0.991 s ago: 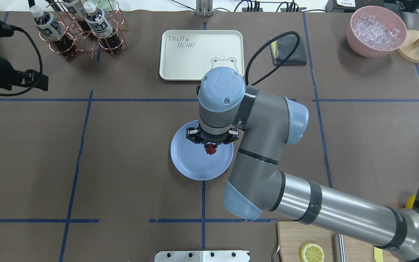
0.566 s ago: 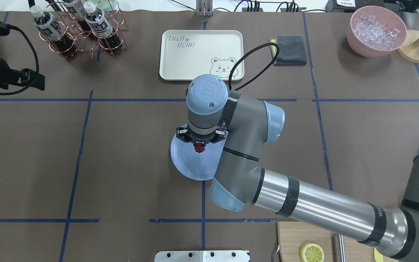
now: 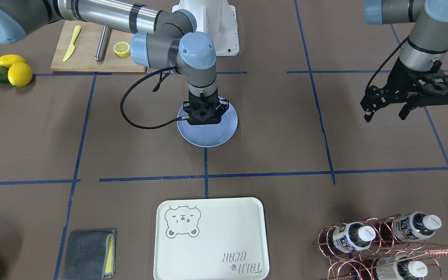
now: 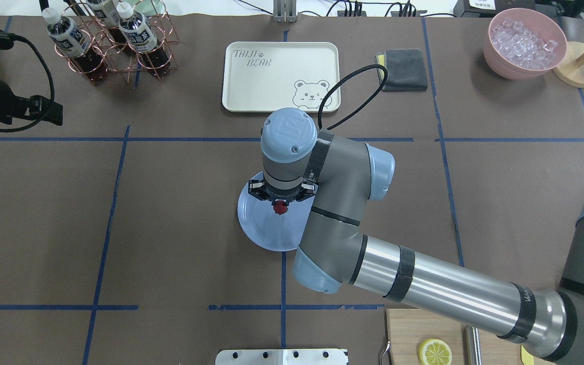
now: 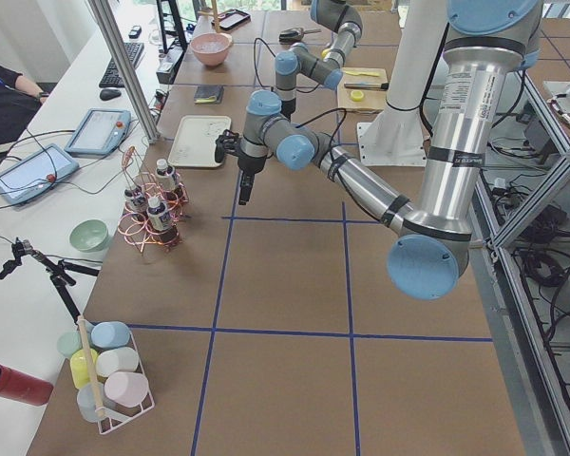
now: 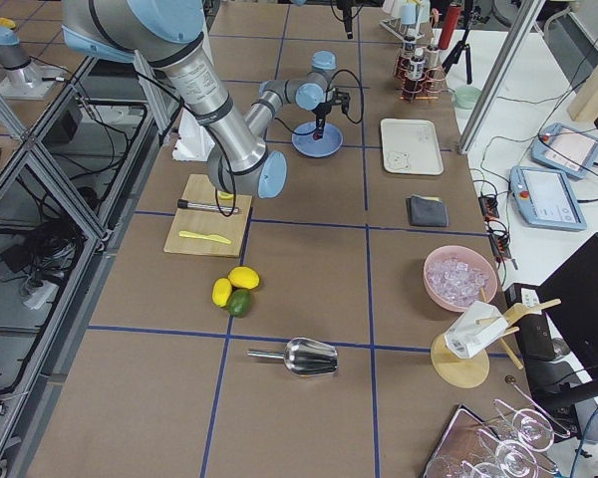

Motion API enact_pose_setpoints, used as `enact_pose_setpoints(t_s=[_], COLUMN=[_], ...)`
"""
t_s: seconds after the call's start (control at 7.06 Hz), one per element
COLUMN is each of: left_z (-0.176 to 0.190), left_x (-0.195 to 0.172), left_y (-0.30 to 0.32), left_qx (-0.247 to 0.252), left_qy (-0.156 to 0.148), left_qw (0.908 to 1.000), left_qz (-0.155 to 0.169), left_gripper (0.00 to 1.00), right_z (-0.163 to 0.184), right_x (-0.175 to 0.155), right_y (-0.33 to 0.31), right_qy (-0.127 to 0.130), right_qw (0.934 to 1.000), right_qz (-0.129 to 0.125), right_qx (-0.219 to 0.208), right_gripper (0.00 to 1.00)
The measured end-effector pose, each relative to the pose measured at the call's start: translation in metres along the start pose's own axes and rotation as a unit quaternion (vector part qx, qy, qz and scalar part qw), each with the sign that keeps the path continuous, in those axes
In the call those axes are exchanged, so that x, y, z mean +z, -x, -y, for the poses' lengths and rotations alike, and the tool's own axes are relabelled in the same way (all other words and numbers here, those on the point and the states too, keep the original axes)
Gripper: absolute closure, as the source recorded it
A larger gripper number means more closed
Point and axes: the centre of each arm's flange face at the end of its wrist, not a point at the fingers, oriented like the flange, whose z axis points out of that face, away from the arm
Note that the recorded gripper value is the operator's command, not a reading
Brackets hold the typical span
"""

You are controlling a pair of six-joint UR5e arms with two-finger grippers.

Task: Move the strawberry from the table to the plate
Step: 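Lower the strawberry onto the plate and open the right gripper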

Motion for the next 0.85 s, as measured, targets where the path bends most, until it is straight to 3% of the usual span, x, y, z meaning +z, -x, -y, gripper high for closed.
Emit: enact_pose_setpoints(t_s=[0.14,0.42,0.85], left_z=[0.0002,0.0007,0.0028], left_x=[0.0002,0.0001,-0.0018], left_y=[0.0000,0.0002,0.0021], left_qx=[0.000,0.000,-0.002], left_qy=[-0.001,-0.001,-0.003], left_qw=[1.0000,1.0000,1.0000], left_qz=[0.000,-0.001,-0.001], left_gripper=[0.00,0.00,0.00], right_z=[0.0000,0.0000,-0.0003], right_x=[0.0012,0.0025,-0.0060], right_y=[-0.0009,-0.0019,0.0030], right_qy=[0.000,0.001,-0.002], right_qw=[1.0000,1.0000,0.9996], right_qz=[-0.001,-0.002,0.009], right_qx=[0.004,0.008,0.027], right_gripper=[0.69,0.01,0.00])
